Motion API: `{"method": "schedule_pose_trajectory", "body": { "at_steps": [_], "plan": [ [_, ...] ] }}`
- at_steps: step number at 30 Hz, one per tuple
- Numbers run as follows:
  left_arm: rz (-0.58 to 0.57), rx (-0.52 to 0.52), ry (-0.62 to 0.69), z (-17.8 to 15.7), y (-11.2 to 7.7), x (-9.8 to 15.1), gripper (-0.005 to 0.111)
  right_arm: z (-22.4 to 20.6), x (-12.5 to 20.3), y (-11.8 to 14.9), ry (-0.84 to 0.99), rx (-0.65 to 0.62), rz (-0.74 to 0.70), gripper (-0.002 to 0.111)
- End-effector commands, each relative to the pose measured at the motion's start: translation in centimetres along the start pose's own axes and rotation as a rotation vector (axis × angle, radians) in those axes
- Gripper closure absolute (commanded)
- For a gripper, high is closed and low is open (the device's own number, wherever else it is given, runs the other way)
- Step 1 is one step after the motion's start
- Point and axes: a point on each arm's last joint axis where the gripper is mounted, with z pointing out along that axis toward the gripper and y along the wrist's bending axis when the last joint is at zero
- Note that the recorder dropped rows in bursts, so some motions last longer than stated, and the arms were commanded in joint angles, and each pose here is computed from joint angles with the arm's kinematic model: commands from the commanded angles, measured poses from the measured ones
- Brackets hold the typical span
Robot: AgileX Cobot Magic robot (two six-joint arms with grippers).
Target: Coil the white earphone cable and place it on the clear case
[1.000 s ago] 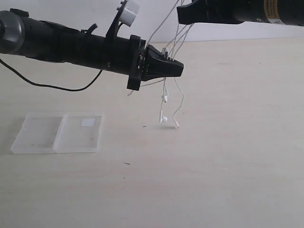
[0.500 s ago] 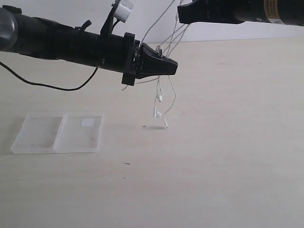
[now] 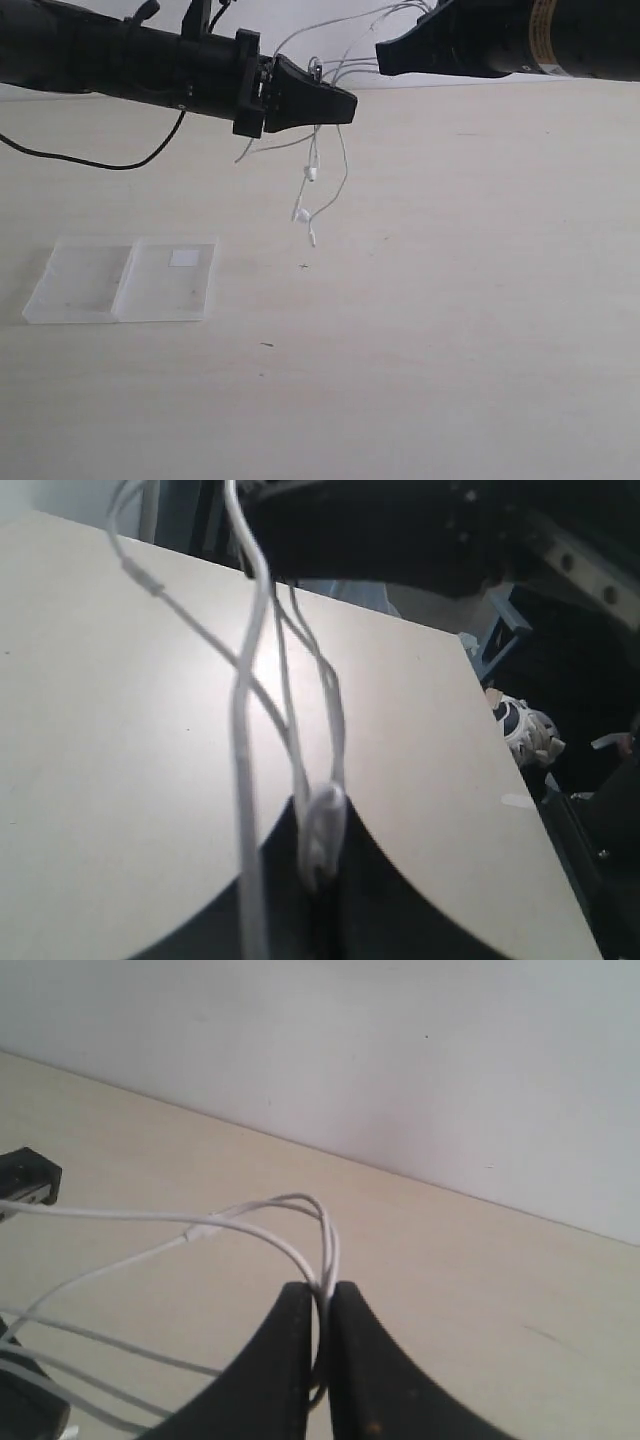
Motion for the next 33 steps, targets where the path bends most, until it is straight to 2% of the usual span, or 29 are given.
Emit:
{"method": "schedule_pose_trajectory", "body": {
  "at_steps": [1,10,16,21,25,28,33],
  "plan": [
    [-0.007,0.000,-0.017,-0.5,-0.7,-1.3,0.107,0.6,0.6,0.0,0.027,0.006,0.001,0.100],
    [-0.029,-0.008,-0.063,-1.0,-1.5,-2.9,0.107,0.9,2.9,0.6,0.095,-0.053,0.018,0.100],
    [-0.095,-0.005,-0.055,-1.2,-2.0,-3.3,0.107,0.9,2.8,1.4,0.083,-0.139,0.020,0.101],
    [-0.121,-0.023,-0.070,-1.9,-1.5,-3.4,0.107,0.9,2.8,1.4,0.083,-0.138,0.020,0.101],
    [-0.211,-0.068,-0.122,-3.7,-0.5,-3.5,0.107,0.8,2.8,1.7,0.077,-0.177,0.022,0.090],
    [-0.258,-0.076,-0.147,-4.1,-0.3,-3.7,0.107,0.5,2.6,2.9,0.057,-0.313,0.024,0.078],
    [-0.309,-0.073,-0.172,-4.1,-0.3,-3.9,0.107,0.5,2.5,3.1,0.055,-0.334,0.035,0.064]
  ]
}}
